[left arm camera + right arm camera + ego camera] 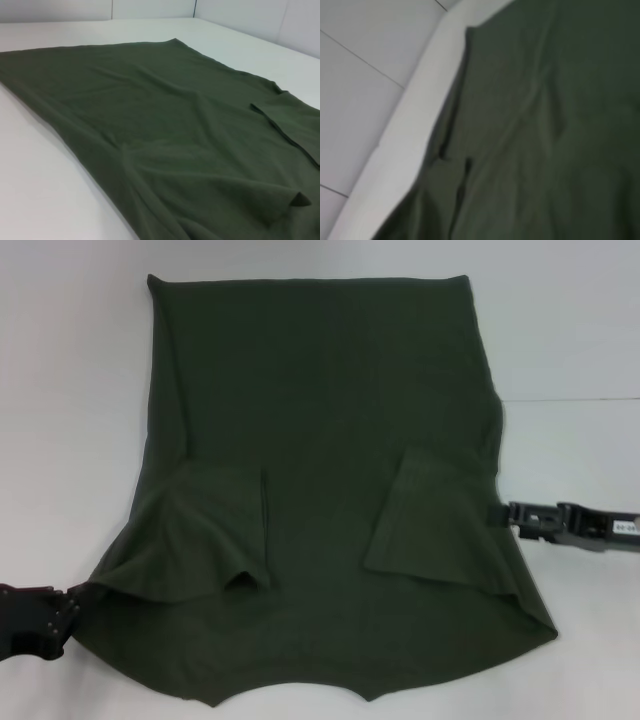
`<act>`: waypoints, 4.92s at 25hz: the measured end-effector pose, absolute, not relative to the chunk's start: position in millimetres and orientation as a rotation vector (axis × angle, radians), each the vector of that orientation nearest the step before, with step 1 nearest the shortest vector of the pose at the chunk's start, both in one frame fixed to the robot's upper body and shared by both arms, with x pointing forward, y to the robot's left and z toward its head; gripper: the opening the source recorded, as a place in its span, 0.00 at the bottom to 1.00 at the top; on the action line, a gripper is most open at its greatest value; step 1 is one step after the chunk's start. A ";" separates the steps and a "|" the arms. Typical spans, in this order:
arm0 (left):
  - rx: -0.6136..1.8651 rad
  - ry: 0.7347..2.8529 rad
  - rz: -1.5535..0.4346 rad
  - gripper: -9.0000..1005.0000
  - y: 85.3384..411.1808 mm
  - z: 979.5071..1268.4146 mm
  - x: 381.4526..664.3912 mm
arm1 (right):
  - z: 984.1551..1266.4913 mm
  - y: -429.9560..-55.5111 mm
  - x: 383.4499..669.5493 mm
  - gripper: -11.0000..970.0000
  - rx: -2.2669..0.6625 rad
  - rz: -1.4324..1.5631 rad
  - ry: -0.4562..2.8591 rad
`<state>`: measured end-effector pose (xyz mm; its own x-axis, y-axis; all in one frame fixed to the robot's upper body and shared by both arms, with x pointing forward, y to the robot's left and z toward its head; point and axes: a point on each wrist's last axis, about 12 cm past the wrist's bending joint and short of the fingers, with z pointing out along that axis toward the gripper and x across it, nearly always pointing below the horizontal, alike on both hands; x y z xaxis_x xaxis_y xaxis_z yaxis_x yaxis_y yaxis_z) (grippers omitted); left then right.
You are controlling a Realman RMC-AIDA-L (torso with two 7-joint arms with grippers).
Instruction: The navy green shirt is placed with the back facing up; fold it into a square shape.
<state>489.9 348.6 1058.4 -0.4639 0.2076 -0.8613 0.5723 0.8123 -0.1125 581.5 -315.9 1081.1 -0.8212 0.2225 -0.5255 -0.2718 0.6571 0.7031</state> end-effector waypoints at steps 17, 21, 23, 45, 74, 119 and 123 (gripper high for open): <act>0.583 2.030 -0.501 0.03 351.7 1063.3 486.9 | 1064.4 -350.2 549.3 0.91 0.096 1.070 2.391; 0.584 2.028 -0.503 0.03 350.7 1063.5 487.6 | 1062.9 -349.3 547.7 0.91 0.083 1.069 2.402; 0.585 2.027 -0.504 0.03 350.4 1063.6 487.8 | 1061.7 -348.0 546.7 0.91 0.076 1.072 2.409; 0.587 2.027 -0.513 0.03 348.6 1062.7 488.2 | 1056.1 -331.4 544.2 0.90 0.010 1.106 2.449; 0.592 2.020 -0.521 0.03 346.0 1062.9 491.5 | 1062.2 -343.1 538.6 0.88 0.029 1.115 2.449; 0.602 2.007 -0.523 0.03 340.6 1063.5 500.3 | 1057.5 -336.9 532.1 0.86 0.021 1.159 2.492; 0.604 2.005 -0.522 0.03 340.5 1063.7 500.6 | 1056.7 -335.3 531.9 0.86 0.022 1.162 2.492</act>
